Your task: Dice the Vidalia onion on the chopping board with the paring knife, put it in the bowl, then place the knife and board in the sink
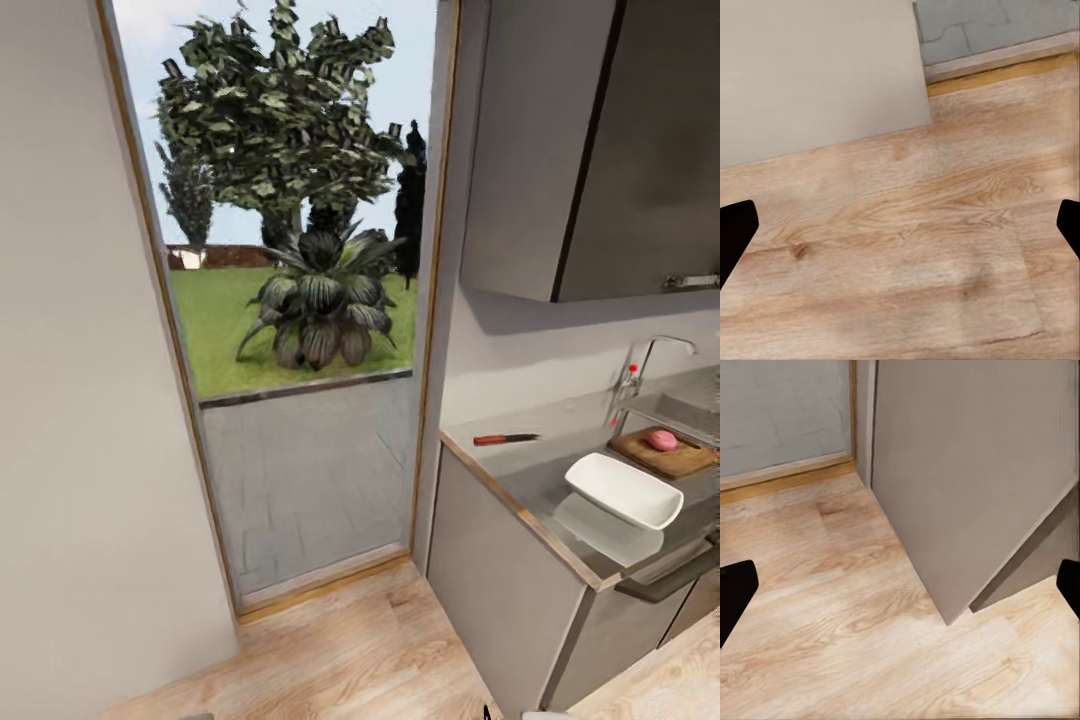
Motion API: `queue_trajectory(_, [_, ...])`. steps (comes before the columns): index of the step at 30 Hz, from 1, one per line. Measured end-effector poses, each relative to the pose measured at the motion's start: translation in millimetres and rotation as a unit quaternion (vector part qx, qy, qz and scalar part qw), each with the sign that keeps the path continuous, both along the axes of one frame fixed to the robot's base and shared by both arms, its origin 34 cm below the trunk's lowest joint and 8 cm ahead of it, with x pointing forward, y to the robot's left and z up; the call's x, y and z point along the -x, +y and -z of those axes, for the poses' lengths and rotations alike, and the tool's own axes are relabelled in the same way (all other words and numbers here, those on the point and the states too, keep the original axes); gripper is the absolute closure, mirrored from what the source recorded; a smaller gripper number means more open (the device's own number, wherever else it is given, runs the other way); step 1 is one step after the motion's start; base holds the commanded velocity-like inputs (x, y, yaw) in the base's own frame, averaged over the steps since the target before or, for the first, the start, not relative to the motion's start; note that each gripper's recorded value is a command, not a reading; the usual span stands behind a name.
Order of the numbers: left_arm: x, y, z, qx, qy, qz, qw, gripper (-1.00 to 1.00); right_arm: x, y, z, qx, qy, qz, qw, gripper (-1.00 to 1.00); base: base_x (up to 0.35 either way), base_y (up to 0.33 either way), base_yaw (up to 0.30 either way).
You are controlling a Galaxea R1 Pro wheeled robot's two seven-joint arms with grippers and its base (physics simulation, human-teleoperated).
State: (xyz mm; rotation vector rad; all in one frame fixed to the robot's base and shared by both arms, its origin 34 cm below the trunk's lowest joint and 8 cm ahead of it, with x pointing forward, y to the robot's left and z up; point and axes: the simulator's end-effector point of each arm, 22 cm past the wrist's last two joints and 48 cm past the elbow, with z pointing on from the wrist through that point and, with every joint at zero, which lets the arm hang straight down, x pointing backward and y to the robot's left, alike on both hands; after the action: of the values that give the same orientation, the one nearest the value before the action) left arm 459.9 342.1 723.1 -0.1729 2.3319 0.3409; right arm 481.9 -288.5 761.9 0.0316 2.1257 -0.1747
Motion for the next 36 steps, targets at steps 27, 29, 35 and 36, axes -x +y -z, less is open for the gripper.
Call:
queue_trajectory(27, [-0.6,-4.0,0.7,0.006,0.000,0.007,1.0000,-1.00,-0.9,2.5,-0.7,0.000,-0.001,-0.004,1.0000,-1.00,0.054,0.128,-0.011])
queue_trajectory(29, [-0.6,-4.1,0.7,0.006,0.000,0.007,1.0000,-1.00,-1.0,2.6,-0.7,0.000,-0.001,-0.004,1.0000,-1.00,0.000,0.000,0.000])
queue_trajectory(35, [-0.7,-4.3,0.7,0.007,0.000,0.007,0.9999,-1.00,-0.9,3.0,-0.9,-0.001,-0.002,-0.004,1.0000,-1.00,0.000,0.000,0.000])
queue_trajectory(36, [-0.7,-4.3,0.7,0.007,0.000,0.008,0.9999,-1.00,-1.0,3.0,-0.9,-0.001,-0.002,-0.004,1.0000,-1.00,0.000,0.000,0.000])
